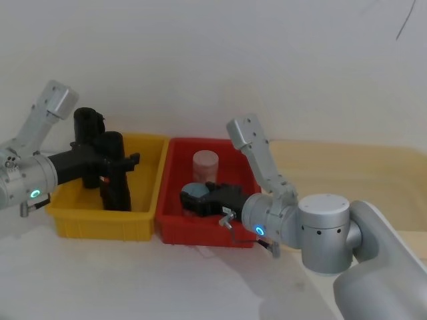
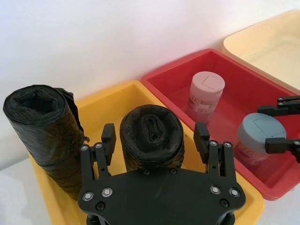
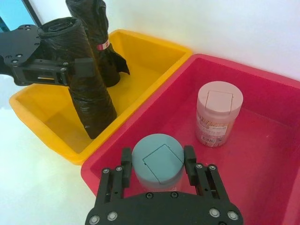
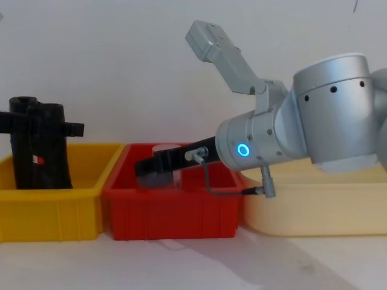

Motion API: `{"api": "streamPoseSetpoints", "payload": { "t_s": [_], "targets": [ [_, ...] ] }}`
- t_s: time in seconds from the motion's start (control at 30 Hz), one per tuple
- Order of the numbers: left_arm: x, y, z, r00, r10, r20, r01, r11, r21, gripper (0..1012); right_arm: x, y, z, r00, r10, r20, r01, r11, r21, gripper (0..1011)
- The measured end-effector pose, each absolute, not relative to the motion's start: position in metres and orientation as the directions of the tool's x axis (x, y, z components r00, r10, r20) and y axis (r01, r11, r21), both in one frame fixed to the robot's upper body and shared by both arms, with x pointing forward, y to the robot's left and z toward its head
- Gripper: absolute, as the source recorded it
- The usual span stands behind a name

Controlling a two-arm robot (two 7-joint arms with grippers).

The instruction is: Pick up the garbage bag with the one hand and transfer it to the other hand.

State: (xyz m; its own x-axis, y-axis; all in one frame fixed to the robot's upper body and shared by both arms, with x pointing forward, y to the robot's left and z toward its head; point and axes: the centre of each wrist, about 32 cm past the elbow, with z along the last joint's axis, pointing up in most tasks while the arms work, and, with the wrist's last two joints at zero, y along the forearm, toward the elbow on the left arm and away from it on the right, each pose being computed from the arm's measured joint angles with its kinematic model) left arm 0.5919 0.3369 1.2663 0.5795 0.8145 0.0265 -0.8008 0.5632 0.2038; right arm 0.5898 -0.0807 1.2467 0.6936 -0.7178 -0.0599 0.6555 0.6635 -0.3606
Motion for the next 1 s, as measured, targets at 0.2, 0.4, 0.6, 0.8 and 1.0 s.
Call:
{"api": "streamPoseSetpoints", "payload": {
  "t_s": [0.2,0.4,0.6,0.8,1.0],
  "targets": [
    [0.5919,0.3369,1.2663,0.579,0.815,0.027,-0.801,0.563,0.204,1001,0.5898,-0.0806,1.2465,0.694,-0.718,-0.06,0.656,0.664,-0.36,658],
    [0.5919,0.3369,1.2663,0.579,0.815,0.027,-0.801,0.563,0.204,965,0.5899,-0.0807,1.2465,0.694,-0.718,-0.06,0.656,0.664,-0.36,658],
    [0.5919,0.3369,1.2663,0.58,0.815,0.026,-0.801,0.563,0.204,839,0.5899,-0.0807,1.2465,0.694,-0.718,-0.06,0.656,0.664,-0.36,658],
    [0.5919,0.3369,1.2663,0.58,0.815,0.027,-0.801,0.563,0.204,656,0.5898,-0.0807,1.2465,0.694,-0.718,-0.06,0.656,0.664,-0.36,658],
    [0.5919,0.3369,1.2663,0.579,0.815,0.027,-0.801,0.563,0.204,484,0.5898,-0.0807,1.2464,0.694,-0.718,-0.06,0.656,0.664,-0.361,658]
  ]
}}
